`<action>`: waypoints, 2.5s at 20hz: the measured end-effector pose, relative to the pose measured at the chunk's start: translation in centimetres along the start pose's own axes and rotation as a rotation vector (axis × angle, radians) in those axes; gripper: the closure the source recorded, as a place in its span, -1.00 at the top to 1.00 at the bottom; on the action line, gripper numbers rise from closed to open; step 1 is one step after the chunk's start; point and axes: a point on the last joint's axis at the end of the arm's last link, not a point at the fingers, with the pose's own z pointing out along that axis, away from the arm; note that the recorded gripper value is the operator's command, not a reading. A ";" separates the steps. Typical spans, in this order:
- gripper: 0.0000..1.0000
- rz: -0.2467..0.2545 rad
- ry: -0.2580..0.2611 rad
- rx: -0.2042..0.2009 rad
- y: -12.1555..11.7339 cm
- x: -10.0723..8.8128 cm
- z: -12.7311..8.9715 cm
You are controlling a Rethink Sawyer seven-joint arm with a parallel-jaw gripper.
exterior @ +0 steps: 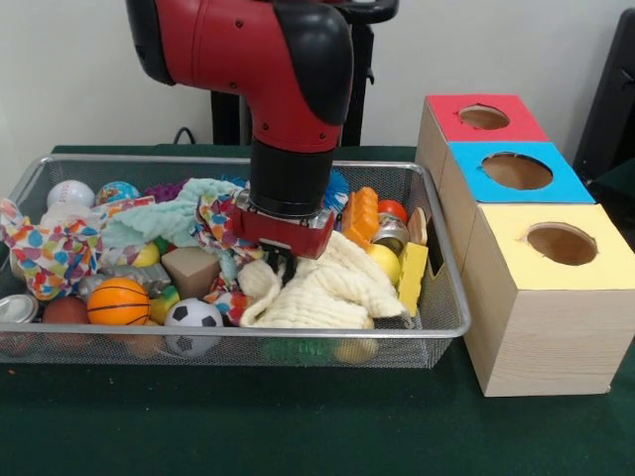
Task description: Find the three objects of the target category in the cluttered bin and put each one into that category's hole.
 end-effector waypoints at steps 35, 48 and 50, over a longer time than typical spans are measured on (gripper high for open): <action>-1.00 -0.097 0.110 0.279 5.7 -1.9 -10.7; -1.00 0.267 -0.033 -0.096 0.6 -8.2 -3.0; -1.00 0.272 -0.020 -0.109 1.0 -7.9 -2.8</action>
